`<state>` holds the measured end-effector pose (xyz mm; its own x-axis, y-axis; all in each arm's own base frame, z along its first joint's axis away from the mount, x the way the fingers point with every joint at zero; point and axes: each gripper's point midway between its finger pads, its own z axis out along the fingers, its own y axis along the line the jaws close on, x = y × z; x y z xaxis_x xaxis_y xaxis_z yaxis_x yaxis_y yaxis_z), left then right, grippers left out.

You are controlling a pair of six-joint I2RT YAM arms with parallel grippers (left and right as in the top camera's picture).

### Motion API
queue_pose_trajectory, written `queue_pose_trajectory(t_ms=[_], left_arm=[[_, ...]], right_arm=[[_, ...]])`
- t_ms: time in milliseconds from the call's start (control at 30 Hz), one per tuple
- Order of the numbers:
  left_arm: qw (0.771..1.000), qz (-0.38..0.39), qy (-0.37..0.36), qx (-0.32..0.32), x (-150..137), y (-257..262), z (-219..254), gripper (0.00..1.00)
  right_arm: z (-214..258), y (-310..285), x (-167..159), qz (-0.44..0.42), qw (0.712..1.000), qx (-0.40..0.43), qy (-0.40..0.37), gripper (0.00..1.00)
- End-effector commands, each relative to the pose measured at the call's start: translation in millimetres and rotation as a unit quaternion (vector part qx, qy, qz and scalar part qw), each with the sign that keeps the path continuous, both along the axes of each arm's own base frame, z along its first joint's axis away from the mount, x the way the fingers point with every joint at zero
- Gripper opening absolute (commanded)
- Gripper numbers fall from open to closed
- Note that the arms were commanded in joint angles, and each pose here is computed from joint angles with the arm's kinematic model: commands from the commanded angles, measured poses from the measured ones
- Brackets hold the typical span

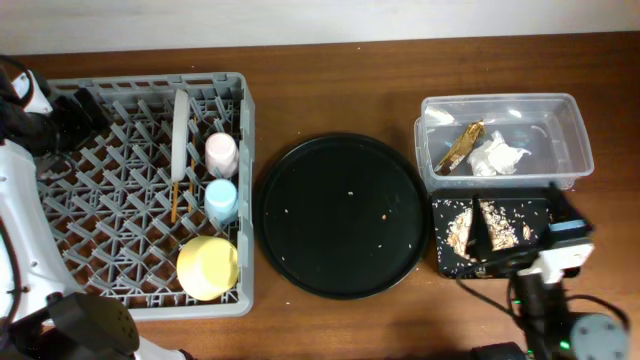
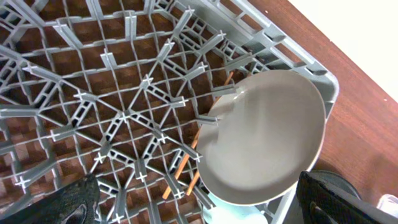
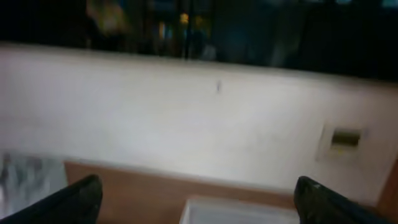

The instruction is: Sort waste into correct bins and load items into the dishwasher rack

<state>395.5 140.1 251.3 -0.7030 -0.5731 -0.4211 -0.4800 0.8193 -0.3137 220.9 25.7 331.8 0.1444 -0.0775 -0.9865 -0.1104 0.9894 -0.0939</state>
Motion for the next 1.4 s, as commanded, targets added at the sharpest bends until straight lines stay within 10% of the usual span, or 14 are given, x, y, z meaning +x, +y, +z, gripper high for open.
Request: queue_pose_trajectory(t_ms=[0,100,233,800,1067,1233,1367], left_arm=[[1.000,0.003,-0.005,0.003,0,2,4,0.99],[1.000,0.003,-0.005,0.003,0,2,4,0.99],[1.000,0.003,-0.005,0.003,0,2,4,0.99],[1.000,0.001,-0.010,0.005,-4,-2,9,0.99],[0.944,-0.112,-0.290,0.109,-139,-132,205,0.99],[0.944,-0.141,-0.275,0.115,-239,-152,114,0.99],[0.892,-0.117,-0.412,0.145,-207,-148,51,0.99]], right_arm=[[-47,4,3,0.020,0.999,0.026,-0.013,0.99],[-94,3,15,0.019,0.998,0.057,-0.037,0.99],[-175,1,24,0.003,0.992,0.065,0.112,0.99],[-175,0,24,0.001,0.992,0.067,0.112,0.99],[-175,0,24,0.001,0.992,0.067,0.112,0.99],[-175,0,24,0.001,0.992,0.067,0.112,0.99],[-175,0,24,0.001,0.992,0.067,0.112,0.99]])
